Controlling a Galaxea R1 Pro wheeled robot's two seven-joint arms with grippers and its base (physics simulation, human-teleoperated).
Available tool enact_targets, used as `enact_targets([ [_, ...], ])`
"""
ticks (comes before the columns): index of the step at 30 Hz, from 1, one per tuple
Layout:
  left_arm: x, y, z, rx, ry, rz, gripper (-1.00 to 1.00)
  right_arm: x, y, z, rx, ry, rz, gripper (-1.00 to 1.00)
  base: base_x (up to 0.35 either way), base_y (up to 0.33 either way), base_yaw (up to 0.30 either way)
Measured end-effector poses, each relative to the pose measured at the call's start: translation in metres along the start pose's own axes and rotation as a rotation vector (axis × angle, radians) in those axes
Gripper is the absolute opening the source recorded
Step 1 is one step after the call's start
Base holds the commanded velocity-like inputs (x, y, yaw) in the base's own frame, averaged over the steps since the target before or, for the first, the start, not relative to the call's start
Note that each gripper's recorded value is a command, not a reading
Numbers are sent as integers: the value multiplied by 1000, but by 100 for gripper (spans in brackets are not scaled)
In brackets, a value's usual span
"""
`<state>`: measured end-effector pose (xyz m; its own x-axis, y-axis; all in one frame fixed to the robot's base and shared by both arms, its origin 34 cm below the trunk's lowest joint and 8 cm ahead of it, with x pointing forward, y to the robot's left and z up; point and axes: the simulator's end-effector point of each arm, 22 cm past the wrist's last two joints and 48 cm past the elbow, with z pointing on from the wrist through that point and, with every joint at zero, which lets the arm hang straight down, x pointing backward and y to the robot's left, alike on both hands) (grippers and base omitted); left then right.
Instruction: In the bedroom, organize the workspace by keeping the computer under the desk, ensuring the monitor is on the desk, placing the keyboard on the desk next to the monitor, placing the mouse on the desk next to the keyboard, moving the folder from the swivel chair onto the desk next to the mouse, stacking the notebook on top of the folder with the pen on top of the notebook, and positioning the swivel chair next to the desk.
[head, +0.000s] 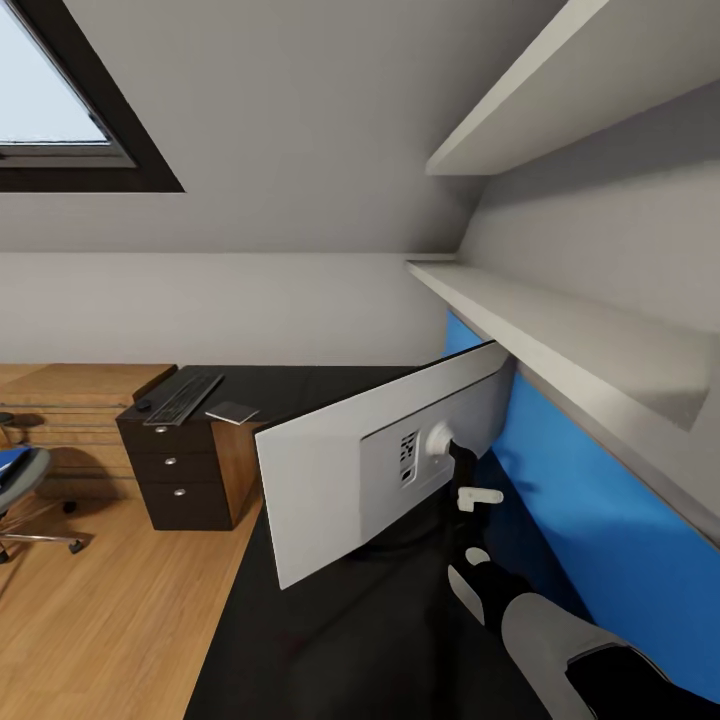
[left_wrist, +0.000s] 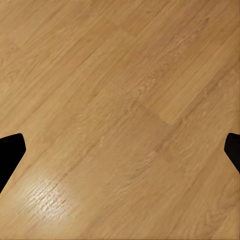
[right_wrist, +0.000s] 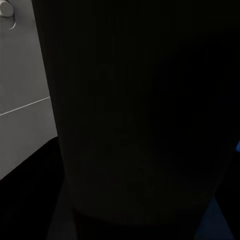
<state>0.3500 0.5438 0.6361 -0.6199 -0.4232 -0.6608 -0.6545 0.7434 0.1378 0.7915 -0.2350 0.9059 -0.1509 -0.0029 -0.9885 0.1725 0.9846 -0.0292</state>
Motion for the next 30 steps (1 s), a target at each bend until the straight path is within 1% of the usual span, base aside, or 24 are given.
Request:
enact_targets([
  [11,1,-2,0,2,0,0,100,0,0,0,0,0,-2,-100,2,0,0],
  [14,1,-2,-1,2,0,-1,100,0,0,0,0,-1,-1,-100,206,0,0],
  [19,2,-1,0,2,1,0,100,-1,0,0,1,-2,0,-100,50,-9,0],
  [23,2,-2,-1,2,2,0,100,0,4,0,-12,-1,-19,-100,134,-107,0],
  [30,2,-2,-1,2,2,-1,100,-1,6,0,-21,-2,-21,-100,25,-21,0],
])
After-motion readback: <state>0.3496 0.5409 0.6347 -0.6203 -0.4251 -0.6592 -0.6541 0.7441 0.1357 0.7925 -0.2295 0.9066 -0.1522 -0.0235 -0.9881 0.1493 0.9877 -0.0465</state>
